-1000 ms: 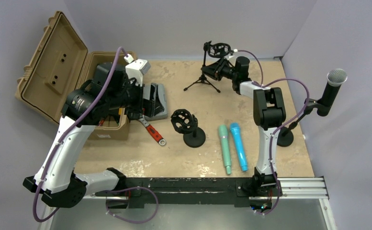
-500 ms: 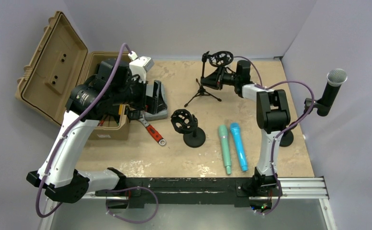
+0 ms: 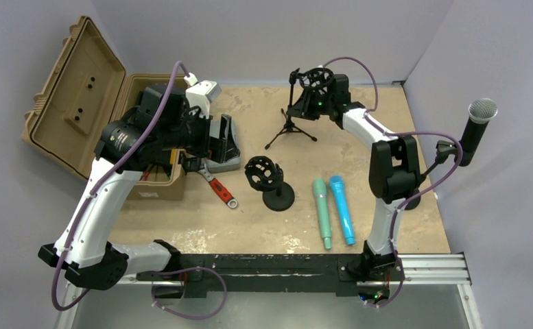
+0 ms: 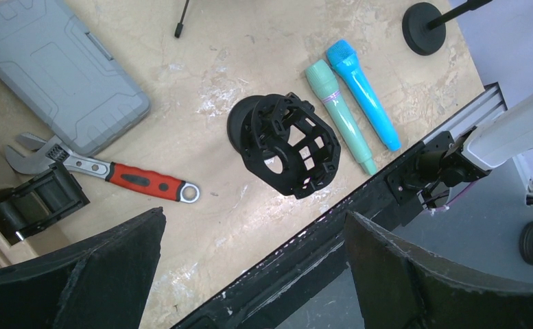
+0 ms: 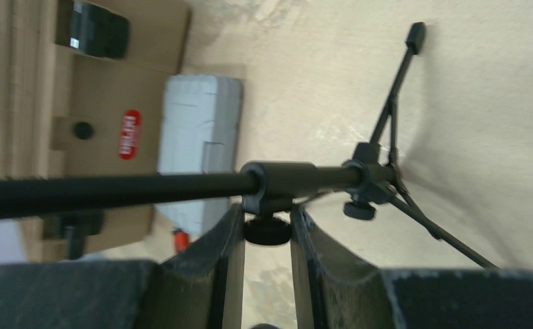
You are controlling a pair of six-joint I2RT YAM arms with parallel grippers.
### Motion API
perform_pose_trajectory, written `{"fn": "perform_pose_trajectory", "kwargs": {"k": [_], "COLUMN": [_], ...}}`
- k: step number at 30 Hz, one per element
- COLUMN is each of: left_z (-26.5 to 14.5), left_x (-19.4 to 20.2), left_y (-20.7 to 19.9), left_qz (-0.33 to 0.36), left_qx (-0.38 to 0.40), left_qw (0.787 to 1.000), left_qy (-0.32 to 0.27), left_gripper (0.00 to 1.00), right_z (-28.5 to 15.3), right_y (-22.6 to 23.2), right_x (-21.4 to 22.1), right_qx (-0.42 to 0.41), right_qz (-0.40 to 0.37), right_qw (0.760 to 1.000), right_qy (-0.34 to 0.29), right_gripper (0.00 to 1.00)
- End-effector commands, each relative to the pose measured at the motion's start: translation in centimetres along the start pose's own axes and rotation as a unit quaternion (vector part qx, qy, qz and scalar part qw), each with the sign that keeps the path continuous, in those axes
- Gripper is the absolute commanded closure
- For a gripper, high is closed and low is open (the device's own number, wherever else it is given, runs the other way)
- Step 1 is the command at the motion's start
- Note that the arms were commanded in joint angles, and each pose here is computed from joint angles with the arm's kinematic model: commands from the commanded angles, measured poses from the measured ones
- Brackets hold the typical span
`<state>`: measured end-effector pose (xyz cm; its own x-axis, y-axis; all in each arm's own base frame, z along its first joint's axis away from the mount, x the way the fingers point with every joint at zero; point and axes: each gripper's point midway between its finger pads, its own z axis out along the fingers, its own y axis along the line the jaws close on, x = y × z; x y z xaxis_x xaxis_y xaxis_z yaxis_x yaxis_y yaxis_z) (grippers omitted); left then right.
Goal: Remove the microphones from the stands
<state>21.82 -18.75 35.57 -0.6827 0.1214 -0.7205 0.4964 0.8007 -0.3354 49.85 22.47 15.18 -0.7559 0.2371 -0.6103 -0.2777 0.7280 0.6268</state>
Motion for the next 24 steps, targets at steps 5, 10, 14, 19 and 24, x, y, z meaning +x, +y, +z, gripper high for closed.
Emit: {"fn": "perform_pose_trajectory", "kwargs": {"k": [5,10,14,19,24], "left_z": [-0.9,-1.1,-1.3,-1.6,-1.6], "left_x": [-1.3,-1.1,-0.9,-0.6,-0.6], "left_y": [-0.8,-0.8,-0.9,-0.8,-1.0], "left_qz": [0.003,0.001,-0.001,-0.003,-0.005], "left_qx": [0.013,0.013,0.014,0.014,0.018], "left_qw": [0.999,0.999,0.999,0.999,0.999], "left_qy": [-0.031,-0.032,-0.033,-0.034,-0.037], "left_gripper": [0.0,0.0,0.0,0.0,0.0], "right_z": [1.1,-0.7,-1.7,-3.3,-4.5], "right_y": [-2.6,1.8,2.8,3.9,4.7], "right_x": [4.6,3.8,3.1,2.5,1.3], "right_qx": [0.012,-0.159,-0.191,-0.241,-0.295], "right_qz": [-0.032,0.045,0.063,0.113,0.169], "right_qw": [0.997,0.985,0.978,0.963,0.94], "right_qy": [0.064,0.049,0.049,0.041,0.035], "right_gripper": [0.98,0.64,0.5,0.44,0.44]}}
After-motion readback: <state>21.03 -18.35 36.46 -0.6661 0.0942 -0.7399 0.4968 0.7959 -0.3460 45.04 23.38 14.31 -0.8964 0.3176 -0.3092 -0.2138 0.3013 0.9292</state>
